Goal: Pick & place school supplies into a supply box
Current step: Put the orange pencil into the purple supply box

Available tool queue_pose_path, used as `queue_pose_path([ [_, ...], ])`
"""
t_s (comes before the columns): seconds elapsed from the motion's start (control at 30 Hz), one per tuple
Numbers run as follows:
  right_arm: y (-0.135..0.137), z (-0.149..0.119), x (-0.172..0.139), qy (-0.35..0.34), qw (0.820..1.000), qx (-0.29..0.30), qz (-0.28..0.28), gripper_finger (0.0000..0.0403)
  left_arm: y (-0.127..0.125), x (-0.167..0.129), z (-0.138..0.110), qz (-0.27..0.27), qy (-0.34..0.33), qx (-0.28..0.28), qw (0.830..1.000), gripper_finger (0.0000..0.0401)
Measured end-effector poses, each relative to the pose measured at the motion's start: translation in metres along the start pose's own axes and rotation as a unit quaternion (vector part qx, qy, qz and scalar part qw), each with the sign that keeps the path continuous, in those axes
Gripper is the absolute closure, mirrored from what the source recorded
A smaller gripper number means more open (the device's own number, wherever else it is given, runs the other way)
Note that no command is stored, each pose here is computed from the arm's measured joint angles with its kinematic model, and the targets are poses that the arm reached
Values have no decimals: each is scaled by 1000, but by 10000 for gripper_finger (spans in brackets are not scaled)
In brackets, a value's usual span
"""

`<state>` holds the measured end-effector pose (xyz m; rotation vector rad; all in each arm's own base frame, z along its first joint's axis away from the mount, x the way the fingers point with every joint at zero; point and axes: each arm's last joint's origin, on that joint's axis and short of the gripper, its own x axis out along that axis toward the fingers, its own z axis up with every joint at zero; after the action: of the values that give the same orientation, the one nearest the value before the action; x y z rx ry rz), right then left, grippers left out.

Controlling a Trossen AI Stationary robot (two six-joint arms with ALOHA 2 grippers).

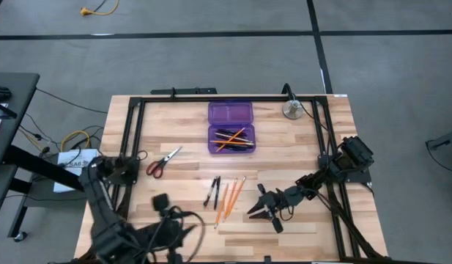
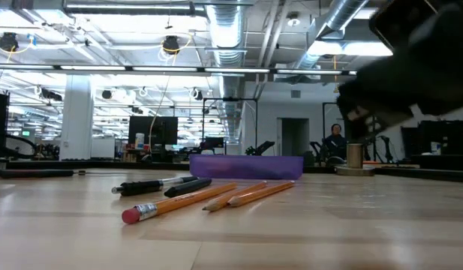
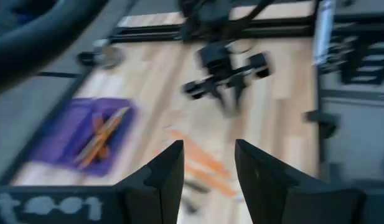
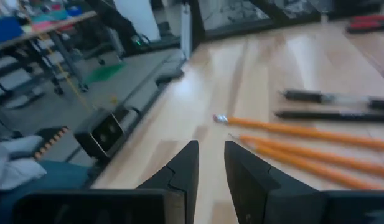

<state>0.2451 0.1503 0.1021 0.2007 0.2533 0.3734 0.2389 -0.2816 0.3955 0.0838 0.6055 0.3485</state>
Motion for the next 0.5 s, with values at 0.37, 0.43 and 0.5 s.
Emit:
queue_pose_path([
  [0.37, -26, 36, 27, -42, 999, 2, 21, 330, 66, 5, -3, 53, 10, 10, 999, 269],
  [0.43, -33, 39, 30, -38, 999, -18, 14, 330, 90, 13, -10, 73, 28, 8, 997, 269],
  [0.5, -40, 45, 35, -38, 998, -45, 14, 330, 117, 21, -19, 91, 45, -12, 995, 269],
])
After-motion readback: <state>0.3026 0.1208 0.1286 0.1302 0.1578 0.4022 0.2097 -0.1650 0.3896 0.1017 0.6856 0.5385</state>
